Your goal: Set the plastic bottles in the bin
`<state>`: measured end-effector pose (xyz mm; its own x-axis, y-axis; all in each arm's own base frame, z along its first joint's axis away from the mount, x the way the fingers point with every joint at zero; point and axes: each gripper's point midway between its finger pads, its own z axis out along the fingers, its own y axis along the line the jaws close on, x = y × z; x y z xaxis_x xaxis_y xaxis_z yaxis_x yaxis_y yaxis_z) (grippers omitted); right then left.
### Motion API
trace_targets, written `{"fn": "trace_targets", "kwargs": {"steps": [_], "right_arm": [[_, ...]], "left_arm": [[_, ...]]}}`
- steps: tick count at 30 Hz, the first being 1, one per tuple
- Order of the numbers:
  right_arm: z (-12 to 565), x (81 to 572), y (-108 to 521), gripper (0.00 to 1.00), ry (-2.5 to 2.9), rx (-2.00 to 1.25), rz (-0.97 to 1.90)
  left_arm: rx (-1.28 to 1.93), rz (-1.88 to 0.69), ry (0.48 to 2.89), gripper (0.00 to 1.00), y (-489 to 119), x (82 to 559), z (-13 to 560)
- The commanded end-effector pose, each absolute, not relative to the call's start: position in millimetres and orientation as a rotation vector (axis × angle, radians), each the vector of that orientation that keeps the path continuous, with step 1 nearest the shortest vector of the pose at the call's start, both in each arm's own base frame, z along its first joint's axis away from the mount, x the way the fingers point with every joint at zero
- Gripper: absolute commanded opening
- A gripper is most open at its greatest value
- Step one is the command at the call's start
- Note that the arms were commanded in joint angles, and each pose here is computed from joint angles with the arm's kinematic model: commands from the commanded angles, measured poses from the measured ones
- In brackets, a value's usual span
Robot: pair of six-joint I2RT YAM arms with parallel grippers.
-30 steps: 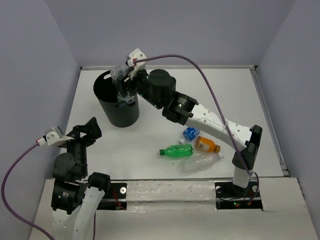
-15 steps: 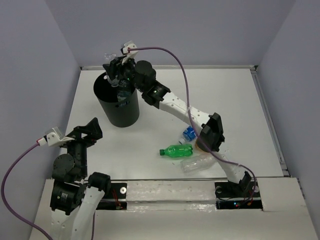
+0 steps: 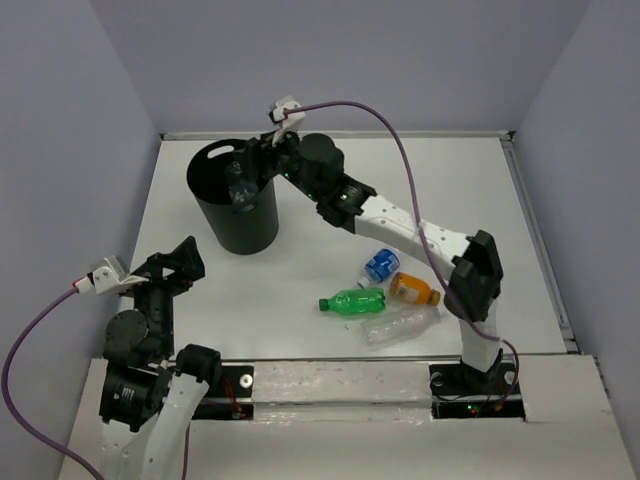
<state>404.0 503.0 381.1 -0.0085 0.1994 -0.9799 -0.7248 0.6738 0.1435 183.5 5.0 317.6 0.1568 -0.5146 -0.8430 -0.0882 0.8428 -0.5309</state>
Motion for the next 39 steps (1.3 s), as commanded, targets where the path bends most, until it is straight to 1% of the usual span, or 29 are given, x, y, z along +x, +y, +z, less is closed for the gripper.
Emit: {"fn": "trace_targets", "kwargs": {"steps": [1, 2, 3, 4, 6, 7, 8, 9, 10, 13, 16, 23, 31, 34, 39], "right_arm": [[403, 407, 392, 0.67, 1.443, -0.227, 0.580], [347, 407, 371, 0.65, 1.564, -0.225, 0.500], [338, 405, 336, 0.63, 1.628, -0.147, 0.465], [287, 401, 307, 0.57, 1.737, -0.121, 0.368], [247, 390, 261, 0.56, 1.862, -0.058, 0.267], [246, 388, 229, 0.60, 1.885, 0.039, 0.253], [232, 384, 210, 0.64, 1.925, 0.072, 0.222], [202, 373, 188, 0.69, 1.999, 0.092, 0.154], [201, 372, 165, 0.81, 2.000, 0.167, 0.133], [169, 356, 139, 0.95, 2.077, 0.219, 0.046], [144, 345, 132, 0.97, 2.136, 0.253, 0.009], [115, 349, 117, 1.00, 2.194, 0.348, -0.059], [84, 361, 137, 1.00, 2.279, 0.423, -0.004], [73, 363, 141, 0.97, 2.282, 0.476, 0.017], [65, 374, 156, 0.88, 2.244, 0.560, 0.129]], "left_arm": [[-0.520, -0.346, 1.329, 0.99, 7, 179, 332], [-0.517, -0.351, 1.320, 0.99, 7, 177, 335], [-0.514, -0.358, 1.319, 0.99, 6, 176, 335], [-0.512, -0.361, 1.314, 0.99, 6, 175, 336], [-0.506, -0.368, 1.313, 0.99, 5, 175, 336], [-0.503, -0.369, 1.314, 0.99, 4, 175, 336], [-0.501, -0.372, 1.312, 0.99, 4, 175, 337], [-0.501, -0.372, 1.312, 0.99, 4, 175, 336], [-0.500, -0.375, 1.309, 0.99, 4, 174, 337], [-0.504, -0.372, 1.309, 0.99, 5, 174, 337], [-0.507, -0.371, 1.313, 0.99, 5, 175, 336], [-0.503, -0.371, 1.316, 0.99, 4, 175, 336], [-0.504, -0.371, 1.311, 0.99, 5, 174, 336], [-0.504, -0.372, 1.309, 0.99, 5, 174, 336], [-0.502, -0.375, 1.307, 0.99, 4, 173, 337]]}}
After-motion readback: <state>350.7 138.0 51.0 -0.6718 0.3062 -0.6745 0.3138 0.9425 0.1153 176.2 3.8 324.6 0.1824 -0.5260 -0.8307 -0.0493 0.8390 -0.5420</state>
